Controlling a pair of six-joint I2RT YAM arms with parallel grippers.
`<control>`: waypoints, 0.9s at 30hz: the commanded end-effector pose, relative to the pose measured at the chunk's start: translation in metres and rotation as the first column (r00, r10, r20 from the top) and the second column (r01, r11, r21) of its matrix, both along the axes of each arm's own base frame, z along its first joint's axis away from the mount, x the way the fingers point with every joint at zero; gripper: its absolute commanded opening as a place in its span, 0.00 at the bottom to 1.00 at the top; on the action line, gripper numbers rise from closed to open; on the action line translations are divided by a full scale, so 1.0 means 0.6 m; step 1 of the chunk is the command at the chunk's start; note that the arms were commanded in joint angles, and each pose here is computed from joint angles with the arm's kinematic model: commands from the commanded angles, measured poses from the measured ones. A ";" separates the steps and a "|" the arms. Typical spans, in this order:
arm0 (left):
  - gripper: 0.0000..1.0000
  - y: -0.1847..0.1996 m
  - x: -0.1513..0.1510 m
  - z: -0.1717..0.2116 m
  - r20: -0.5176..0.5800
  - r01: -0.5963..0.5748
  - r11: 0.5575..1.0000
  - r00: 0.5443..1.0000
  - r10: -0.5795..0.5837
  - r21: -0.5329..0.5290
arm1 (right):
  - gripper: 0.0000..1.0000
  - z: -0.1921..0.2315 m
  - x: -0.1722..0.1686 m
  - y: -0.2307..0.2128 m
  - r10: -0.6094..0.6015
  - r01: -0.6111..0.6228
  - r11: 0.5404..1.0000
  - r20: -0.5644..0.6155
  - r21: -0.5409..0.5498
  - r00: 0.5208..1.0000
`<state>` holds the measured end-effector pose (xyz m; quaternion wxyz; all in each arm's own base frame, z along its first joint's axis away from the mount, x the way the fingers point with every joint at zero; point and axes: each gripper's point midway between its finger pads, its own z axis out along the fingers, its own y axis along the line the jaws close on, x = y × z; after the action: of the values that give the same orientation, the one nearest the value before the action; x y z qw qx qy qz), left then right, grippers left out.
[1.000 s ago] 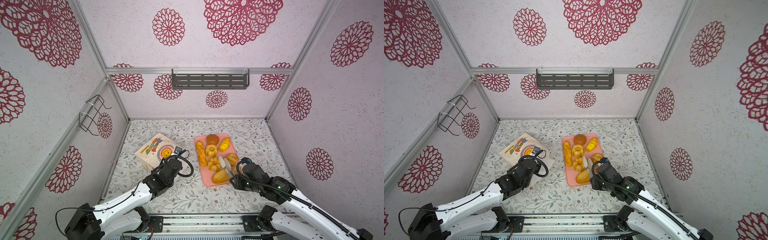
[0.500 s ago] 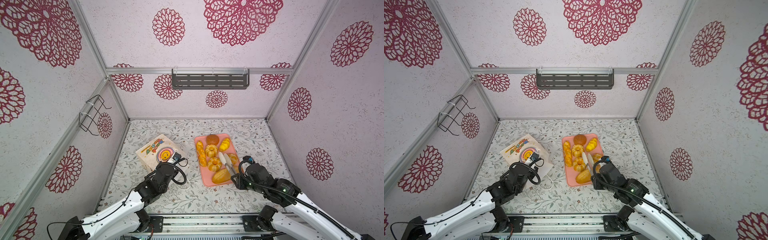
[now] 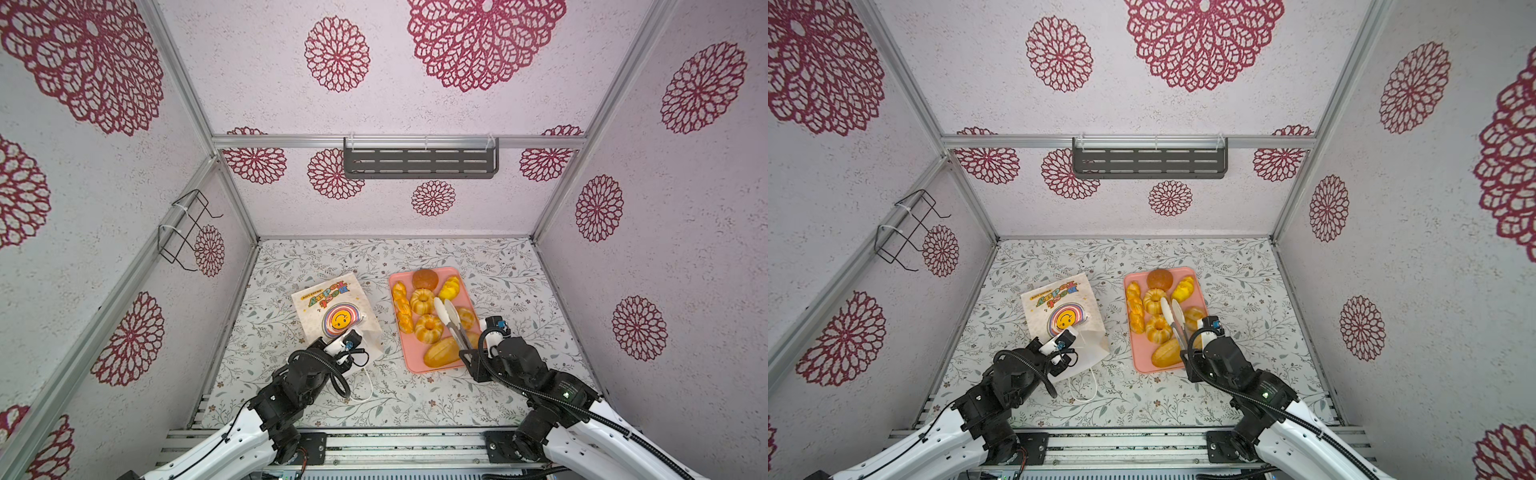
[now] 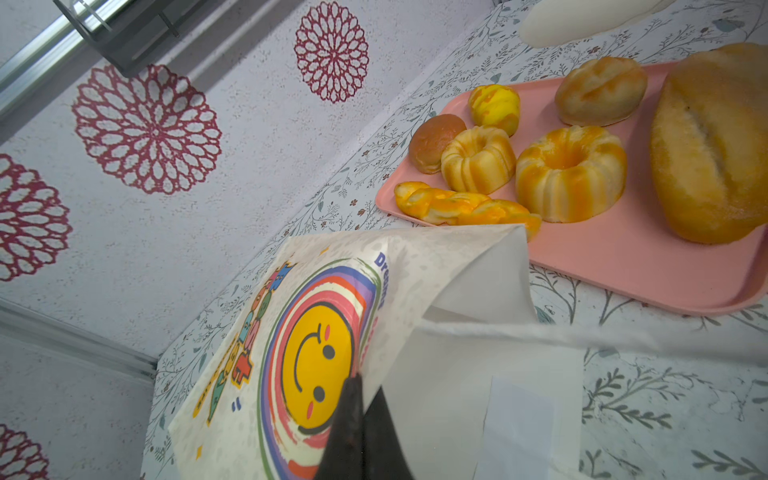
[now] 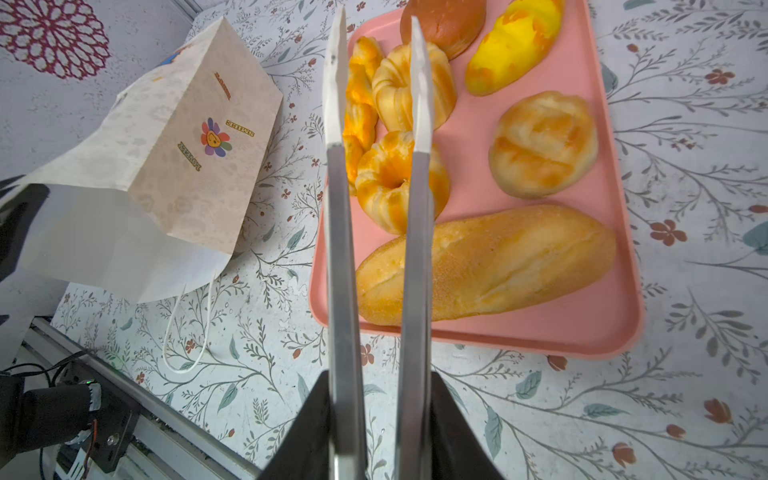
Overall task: Take the fake bread out of the paper bag
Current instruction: 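Lift the paper bag upright with the left gripper and move it farther away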
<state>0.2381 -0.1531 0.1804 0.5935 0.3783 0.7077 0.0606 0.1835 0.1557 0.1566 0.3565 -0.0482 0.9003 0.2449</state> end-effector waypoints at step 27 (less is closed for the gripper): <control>0.00 0.030 0.101 0.111 -0.025 -0.235 0.971 0.972 0.235 -0.034 | 0.34 0.045 0.057 -0.028 -0.109 0.105 0.989 0.032 0.100 0.994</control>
<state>0.2927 -0.1447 0.2170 0.5659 0.3420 0.7395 0.1265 0.2159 0.1479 0.1573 0.3570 -0.0090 0.8959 0.2645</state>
